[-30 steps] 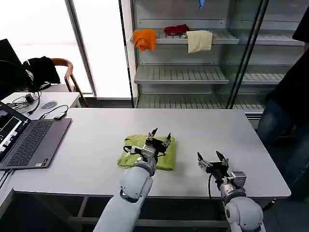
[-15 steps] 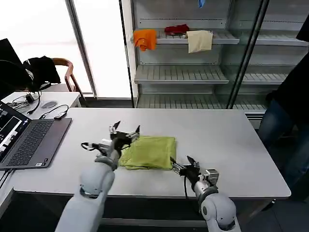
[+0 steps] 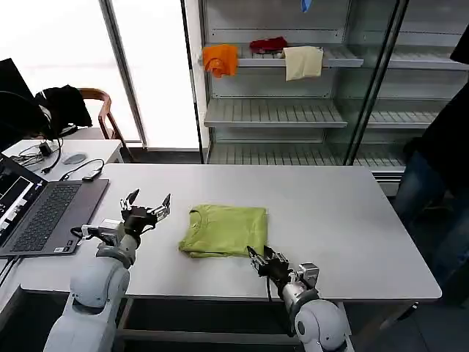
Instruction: Fold and organize the clothes.
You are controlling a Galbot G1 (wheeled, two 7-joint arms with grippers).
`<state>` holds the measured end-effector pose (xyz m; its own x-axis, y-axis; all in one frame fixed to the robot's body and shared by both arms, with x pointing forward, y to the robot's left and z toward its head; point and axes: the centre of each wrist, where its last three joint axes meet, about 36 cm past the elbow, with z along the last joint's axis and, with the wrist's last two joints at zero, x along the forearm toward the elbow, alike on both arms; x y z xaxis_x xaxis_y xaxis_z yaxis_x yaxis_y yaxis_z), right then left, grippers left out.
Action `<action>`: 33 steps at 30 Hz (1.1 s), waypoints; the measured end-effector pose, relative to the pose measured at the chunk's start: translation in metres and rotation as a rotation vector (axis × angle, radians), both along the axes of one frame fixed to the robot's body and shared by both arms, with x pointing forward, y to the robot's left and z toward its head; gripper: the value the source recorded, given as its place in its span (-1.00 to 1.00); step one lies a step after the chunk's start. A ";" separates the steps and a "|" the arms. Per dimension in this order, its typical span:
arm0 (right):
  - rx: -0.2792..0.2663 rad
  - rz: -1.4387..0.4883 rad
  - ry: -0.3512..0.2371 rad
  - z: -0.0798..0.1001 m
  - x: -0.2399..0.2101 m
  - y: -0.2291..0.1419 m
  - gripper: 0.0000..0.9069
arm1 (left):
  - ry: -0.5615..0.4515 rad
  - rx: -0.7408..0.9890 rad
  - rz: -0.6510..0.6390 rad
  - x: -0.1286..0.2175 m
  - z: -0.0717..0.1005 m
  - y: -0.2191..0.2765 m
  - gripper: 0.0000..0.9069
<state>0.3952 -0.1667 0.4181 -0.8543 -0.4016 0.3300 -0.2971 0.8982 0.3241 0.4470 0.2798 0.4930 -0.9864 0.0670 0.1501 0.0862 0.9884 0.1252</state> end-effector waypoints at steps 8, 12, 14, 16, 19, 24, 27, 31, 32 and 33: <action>-0.029 -0.026 -0.005 0.004 -0.002 -0.009 -1.00 | -0.008 0.002 0.030 -0.004 -0.001 0.015 1.00; -0.049 -0.042 -0.003 0.004 -0.003 -0.012 -1.00 | -0.012 0.002 0.042 -0.005 0.000 0.020 1.00; -0.060 -0.051 -0.003 0.004 -0.003 -0.014 -1.00 | -0.013 0.002 0.046 -0.006 0.000 0.022 1.00; -0.071 -0.057 -0.001 0.003 -0.003 -0.015 -1.00 | -0.011 0.001 0.051 -0.007 -0.001 0.023 1.00; -0.077 -0.059 0.004 0.002 -0.004 -0.017 -0.33 | -0.011 0.002 0.058 -0.009 -0.002 0.026 1.00; -0.047 -0.055 0.004 0.002 -0.004 -0.019 1.00 | -0.012 0.007 0.065 -0.012 -0.003 0.030 1.00; -0.010 -0.045 -0.002 0.004 -0.003 -0.019 1.00 | -0.010 0.009 0.067 -0.014 -0.005 0.032 1.00; 0.027 -0.043 -0.004 0.006 0.000 -0.018 1.00 | -0.007 0.007 0.066 -0.016 -0.008 0.032 1.00; 0.030 -0.042 -0.003 0.006 0.001 -0.018 1.00 | -0.008 0.007 0.066 -0.016 -0.009 0.031 1.00; 0.031 -0.041 -0.002 0.005 0.002 -0.017 0.82 | -0.007 0.007 0.067 -0.016 -0.010 0.031 1.00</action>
<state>0.3967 -0.1837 0.4232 -0.8708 -0.3766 0.3161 -0.2610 0.8989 0.3518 0.4306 0.3112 0.4833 -0.9897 -0.0002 0.1432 0.0190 0.9910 0.1326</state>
